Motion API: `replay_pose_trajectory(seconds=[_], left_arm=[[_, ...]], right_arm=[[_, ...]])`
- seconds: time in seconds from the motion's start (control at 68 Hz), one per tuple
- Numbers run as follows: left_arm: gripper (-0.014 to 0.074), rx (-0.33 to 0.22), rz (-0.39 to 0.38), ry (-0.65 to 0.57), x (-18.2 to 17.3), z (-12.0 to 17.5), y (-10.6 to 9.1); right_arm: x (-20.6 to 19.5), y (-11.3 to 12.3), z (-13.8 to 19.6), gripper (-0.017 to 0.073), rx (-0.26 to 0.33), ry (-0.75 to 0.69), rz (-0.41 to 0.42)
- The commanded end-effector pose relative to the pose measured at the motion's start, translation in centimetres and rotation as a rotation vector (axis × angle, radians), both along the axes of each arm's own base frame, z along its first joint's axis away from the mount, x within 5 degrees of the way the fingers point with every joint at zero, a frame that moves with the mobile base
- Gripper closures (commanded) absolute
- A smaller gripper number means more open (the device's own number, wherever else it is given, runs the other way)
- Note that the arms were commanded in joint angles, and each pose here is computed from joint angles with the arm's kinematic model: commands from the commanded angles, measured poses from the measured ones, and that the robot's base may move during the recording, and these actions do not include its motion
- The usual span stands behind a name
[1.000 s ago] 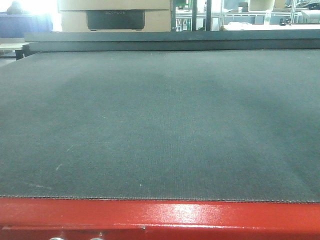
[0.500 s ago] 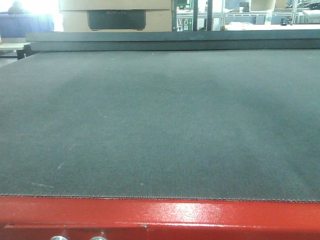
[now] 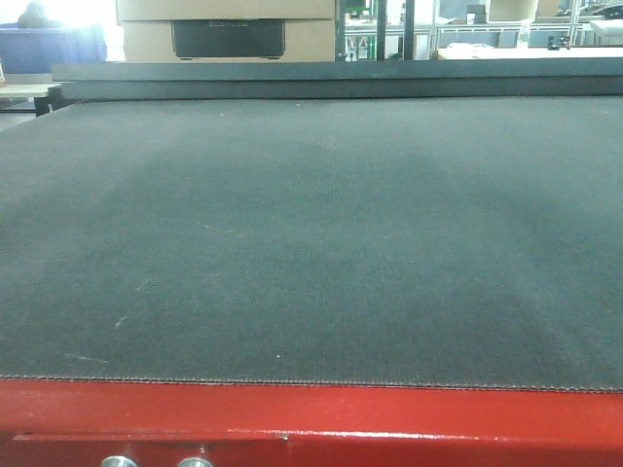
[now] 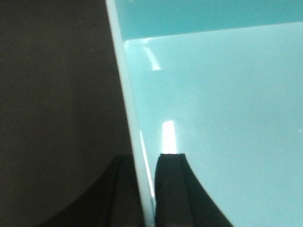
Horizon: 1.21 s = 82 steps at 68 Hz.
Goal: Fetch blue bin and place on conveyor start
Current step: 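Lower the teal bin onto the near end of the grey belt, then open both grippers and lift them clear of the bin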
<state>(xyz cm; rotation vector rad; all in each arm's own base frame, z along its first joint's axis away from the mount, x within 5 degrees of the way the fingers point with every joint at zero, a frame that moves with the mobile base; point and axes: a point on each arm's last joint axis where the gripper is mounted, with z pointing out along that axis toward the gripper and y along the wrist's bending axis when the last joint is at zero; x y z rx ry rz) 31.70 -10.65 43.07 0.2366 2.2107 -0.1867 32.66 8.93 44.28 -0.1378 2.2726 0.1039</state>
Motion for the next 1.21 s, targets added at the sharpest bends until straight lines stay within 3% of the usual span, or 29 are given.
replay_pose_trajectory(seconds=[0.0, 0.25, 0.471, 0.588, 0.691, 0.779, 0.882, 0.926, 1.088, 1.191], left_arm=[[0.0705, -0.022, -0.032, 0.073, 1.6, -2.7, -1.6], [0.0705, 0.049, -0.029, 0.207, 5.4, -10.1, -2.9], [0.0705, 0.07, -0.028, 0.265, 7.4, -13.9, -3.5], [0.0677, 0.077, -0.028, 0.286, 7.9, -15.2, -3.7], [0.0538, 0.079, -0.028, 0.293, 8.0, -15.5, -3.8], [0.0326, 0.079, -0.028, 0.29, 8.1, -15.4, -3.8], [0.0029, 0.073, -0.028, 0.274, 7.8, -14.6, -3.7], [-0.0037, 0.07, -0.028, 0.266, 7.6, -14.1, -3.6], [0.0098, 0.058, -0.027, 0.231, 5.8, -11.0, -3.0], [0.0174, 0.054, -0.019, 0.178, 4.3, -8.2, -2.0]], right_arm=[[1.2, 1.3, -1.4, 0.0712, 0.017, 0.044, 0.044], [5.8, 2.7, -10.3, 0.0712, -0.055, 0.241, 0.043], [8.3, 3.5, -16.5, 0.0712, -0.098, 0.37, 0.043], [8.8, 3.6, -17.3, 0.0603, -0.104, 0.363, 0.045], [8.9, 3.6, -17.2, 0.0371, -0.106, 0.353, 0.046], [8.9, 3.4, -16.8, 0.0122, -0.126, 0.337, 0.046], [8.6, 3.2, -15.8, 0.0018, -0.124, 0.317, 0.043], [8.4, 2.9, -15.2, 0.0018, -0.12, 0.307, 0.038], [7.0, 1.7, -12.1, 0.0032, -0.104, 0.261, 0.015], [5.8, 0.4, -9.6, 0.01, -0.088, 0.217, -0.01]])
